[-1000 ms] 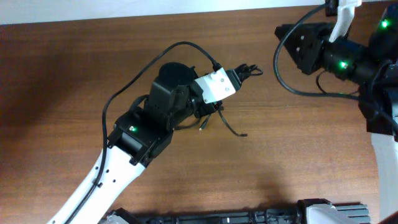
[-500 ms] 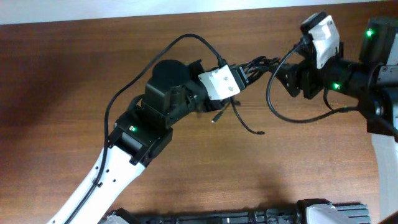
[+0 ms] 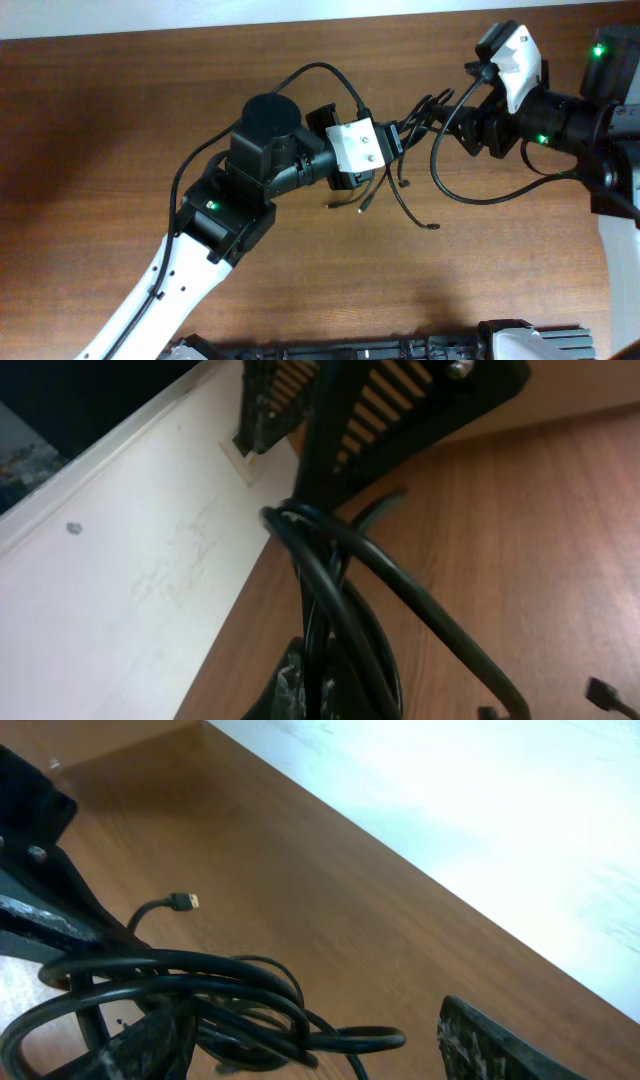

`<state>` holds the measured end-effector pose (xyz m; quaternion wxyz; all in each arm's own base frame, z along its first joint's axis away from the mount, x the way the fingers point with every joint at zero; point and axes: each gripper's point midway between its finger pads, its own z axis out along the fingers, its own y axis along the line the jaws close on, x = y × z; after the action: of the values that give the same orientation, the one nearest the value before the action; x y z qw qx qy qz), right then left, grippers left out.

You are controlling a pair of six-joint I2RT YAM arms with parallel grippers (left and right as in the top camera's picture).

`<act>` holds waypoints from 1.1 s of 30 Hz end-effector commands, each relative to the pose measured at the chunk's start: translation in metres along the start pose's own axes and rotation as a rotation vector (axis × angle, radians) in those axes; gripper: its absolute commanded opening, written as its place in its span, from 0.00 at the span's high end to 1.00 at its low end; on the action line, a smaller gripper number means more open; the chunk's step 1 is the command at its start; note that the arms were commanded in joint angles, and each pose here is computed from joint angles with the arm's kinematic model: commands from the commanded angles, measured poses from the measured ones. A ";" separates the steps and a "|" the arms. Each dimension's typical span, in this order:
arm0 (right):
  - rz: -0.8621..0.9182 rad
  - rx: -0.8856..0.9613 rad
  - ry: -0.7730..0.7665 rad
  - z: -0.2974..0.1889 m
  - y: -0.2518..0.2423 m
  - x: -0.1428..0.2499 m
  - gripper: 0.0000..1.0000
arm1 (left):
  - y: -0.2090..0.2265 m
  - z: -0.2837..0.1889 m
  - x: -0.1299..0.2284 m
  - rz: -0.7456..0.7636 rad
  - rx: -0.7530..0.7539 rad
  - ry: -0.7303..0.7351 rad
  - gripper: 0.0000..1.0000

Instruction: Untangle cables

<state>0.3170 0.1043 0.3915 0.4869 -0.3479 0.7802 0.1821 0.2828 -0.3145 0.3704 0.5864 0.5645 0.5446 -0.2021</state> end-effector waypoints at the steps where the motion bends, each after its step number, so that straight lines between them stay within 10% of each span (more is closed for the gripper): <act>1: -0.007 -0.047 -0.041 -0.004 0.009 -0.009 0.26 | -0.014 -0.003 -0.020 0.034 0.075 -0.084 1.00; 33: 0.096 -0.151 -0.005 0.008 0.026 -0.001 0.26 | -0.018 -0.003 -0.032 0.042 0.102 -0.138 1.00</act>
<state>0.3030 0.1265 0.3899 0.4595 -0.3458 0.7745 0.2636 0.2522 -0.3293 0.3774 0.5751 0.5966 0.4904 -0.2700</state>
